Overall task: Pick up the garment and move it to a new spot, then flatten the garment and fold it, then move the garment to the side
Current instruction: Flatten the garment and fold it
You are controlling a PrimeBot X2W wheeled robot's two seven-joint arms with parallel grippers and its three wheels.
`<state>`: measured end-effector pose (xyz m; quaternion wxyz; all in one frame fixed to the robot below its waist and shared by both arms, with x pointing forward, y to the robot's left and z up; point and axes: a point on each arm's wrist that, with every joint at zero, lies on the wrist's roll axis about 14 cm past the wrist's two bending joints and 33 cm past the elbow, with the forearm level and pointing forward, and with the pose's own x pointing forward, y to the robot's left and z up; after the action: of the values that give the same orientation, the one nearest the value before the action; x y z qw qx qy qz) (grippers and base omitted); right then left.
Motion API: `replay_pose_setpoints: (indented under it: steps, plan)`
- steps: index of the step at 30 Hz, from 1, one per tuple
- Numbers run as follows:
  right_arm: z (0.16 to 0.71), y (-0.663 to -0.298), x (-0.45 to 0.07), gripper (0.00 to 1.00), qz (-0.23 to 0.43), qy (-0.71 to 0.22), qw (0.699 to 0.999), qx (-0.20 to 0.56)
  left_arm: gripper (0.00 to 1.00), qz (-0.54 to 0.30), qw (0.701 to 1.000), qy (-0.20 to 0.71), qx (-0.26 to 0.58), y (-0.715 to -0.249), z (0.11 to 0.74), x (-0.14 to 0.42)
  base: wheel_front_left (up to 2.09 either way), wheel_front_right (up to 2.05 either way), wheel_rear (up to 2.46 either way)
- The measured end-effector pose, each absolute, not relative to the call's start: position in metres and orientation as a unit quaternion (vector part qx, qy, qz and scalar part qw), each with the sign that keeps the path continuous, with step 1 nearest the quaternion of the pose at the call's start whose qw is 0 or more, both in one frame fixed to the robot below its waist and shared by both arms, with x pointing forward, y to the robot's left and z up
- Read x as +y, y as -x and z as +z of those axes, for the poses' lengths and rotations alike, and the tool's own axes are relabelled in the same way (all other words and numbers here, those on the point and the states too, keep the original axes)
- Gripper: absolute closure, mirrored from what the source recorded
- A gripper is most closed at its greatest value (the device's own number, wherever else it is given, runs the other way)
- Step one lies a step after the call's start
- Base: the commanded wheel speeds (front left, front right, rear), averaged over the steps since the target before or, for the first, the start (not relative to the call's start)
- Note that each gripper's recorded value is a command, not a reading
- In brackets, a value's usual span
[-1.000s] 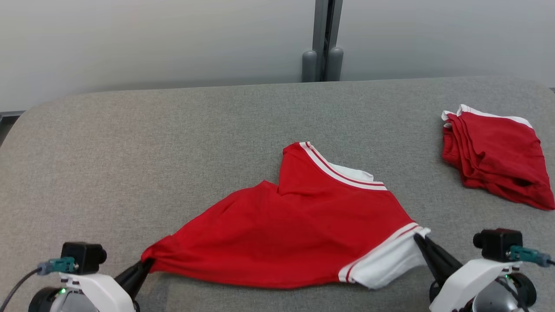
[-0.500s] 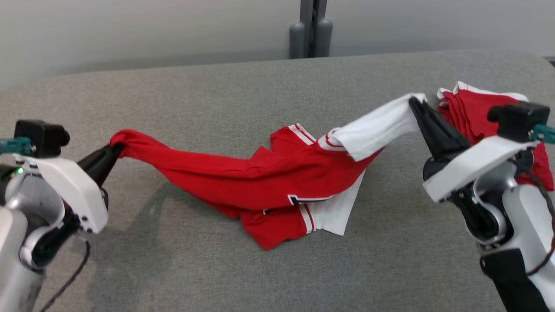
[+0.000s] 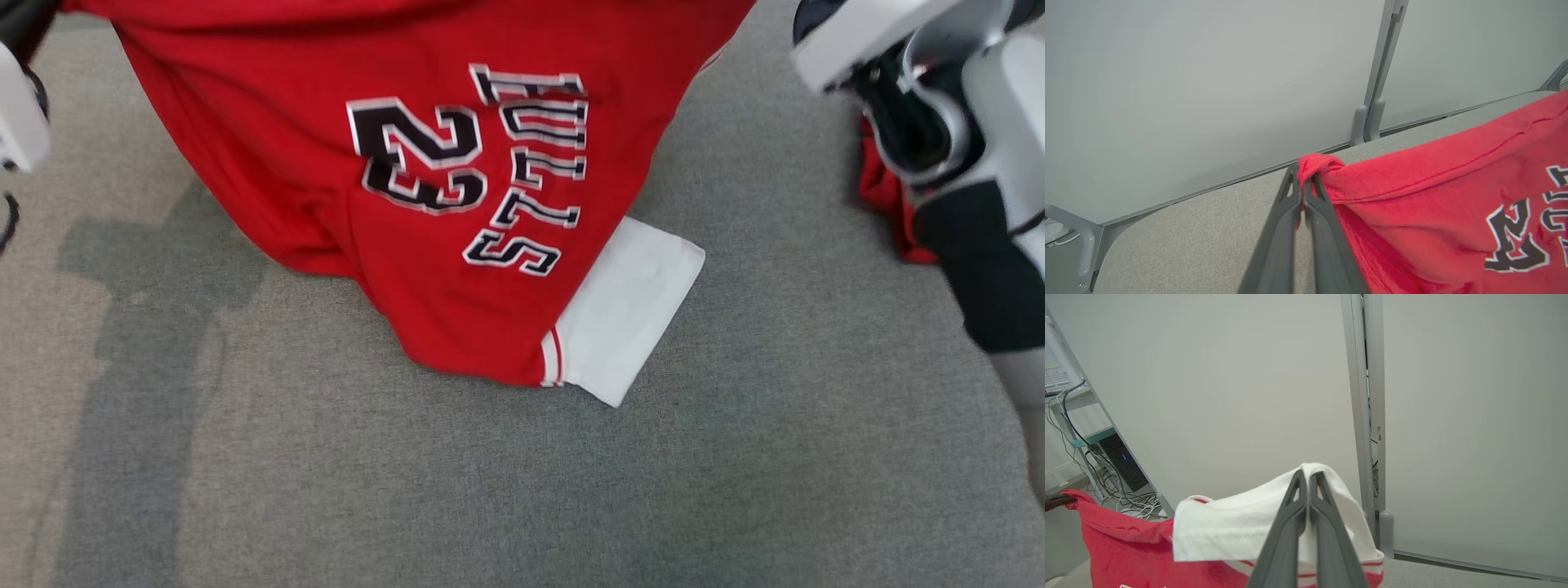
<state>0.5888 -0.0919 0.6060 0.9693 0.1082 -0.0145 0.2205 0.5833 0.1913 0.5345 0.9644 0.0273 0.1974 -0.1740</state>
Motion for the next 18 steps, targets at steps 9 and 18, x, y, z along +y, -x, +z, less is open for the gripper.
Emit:
replay_pose_setpoints:
  steps: [9,18]
  plan:
    - [0.691,-0.669,-0.111,1.00,0.172,-0.049,0.971,-0.156,1.00,-0.139,0.985,-0.029,0.099,-0.672,0.593,0.203,0.00,0.00,0.00]
    - [0.731,-0.700,-0.111,1.00,0.148,-0.035,0.963,-0.224,1.00,-0.119,0.992,0.006,0.030,-0.716,0.615,0.202,0.00,0.00,0.00]
